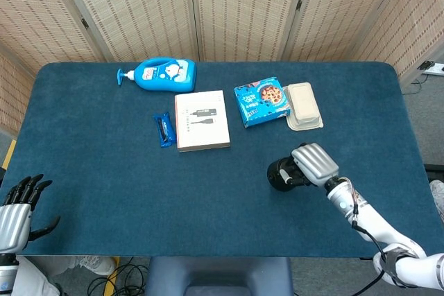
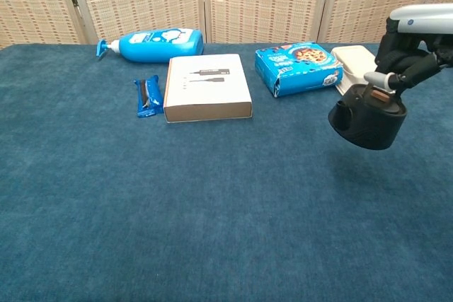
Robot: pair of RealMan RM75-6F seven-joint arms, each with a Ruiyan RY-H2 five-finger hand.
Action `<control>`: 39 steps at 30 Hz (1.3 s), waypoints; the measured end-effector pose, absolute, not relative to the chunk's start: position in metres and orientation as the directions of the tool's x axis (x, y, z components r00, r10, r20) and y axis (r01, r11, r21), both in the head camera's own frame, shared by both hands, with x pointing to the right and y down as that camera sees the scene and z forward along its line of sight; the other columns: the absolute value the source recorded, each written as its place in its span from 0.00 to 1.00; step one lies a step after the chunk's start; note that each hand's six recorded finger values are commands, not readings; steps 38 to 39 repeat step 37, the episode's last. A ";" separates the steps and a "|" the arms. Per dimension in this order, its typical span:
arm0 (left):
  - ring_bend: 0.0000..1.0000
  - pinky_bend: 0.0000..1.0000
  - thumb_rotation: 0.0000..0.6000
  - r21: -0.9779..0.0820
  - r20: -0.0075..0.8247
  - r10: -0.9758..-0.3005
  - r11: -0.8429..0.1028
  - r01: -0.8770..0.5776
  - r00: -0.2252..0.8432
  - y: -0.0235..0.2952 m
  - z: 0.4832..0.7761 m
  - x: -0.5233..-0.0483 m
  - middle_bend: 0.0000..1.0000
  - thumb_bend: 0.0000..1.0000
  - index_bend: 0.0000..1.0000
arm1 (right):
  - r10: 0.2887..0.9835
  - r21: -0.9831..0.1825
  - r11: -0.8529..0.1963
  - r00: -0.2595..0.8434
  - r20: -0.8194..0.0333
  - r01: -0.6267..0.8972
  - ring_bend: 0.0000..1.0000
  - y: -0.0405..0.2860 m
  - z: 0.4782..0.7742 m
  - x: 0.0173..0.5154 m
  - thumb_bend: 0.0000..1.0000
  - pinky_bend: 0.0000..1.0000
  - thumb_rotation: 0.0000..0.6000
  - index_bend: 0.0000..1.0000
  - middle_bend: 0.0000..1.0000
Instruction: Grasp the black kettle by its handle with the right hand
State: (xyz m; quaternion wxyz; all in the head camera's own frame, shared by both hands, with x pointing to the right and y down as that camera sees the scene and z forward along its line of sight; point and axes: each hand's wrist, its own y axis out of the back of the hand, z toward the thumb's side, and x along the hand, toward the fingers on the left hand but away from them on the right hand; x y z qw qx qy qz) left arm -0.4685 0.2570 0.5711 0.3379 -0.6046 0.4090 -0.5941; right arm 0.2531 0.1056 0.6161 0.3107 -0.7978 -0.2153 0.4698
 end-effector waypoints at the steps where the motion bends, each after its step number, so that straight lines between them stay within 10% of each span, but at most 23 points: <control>1: 0.10 0.17 1.00 -0.894 0.442 -0.896 -0.437 -0.093 -0.041 0.257 0.571 -0.469 0.12 0.26 0.21 | 0.635 -0.701 -0.712 0.468 -0.615 0.044 0.96 0.105 0.616 0.252 0.48 0.41 0.76 1.00 0.97; 39: 0.10 0.17 1.00 -0.889 0.453 -0.890 -0.446 -0.106 -0.055 0.264 0.577 -0.474 0.12 0.26 0.21 | 0.585 -0.797 -0.347 0.550 -0.596 -0.494 0.96 0.089 0.624 0.171 0.48 0.42 0.78 1.00 0.97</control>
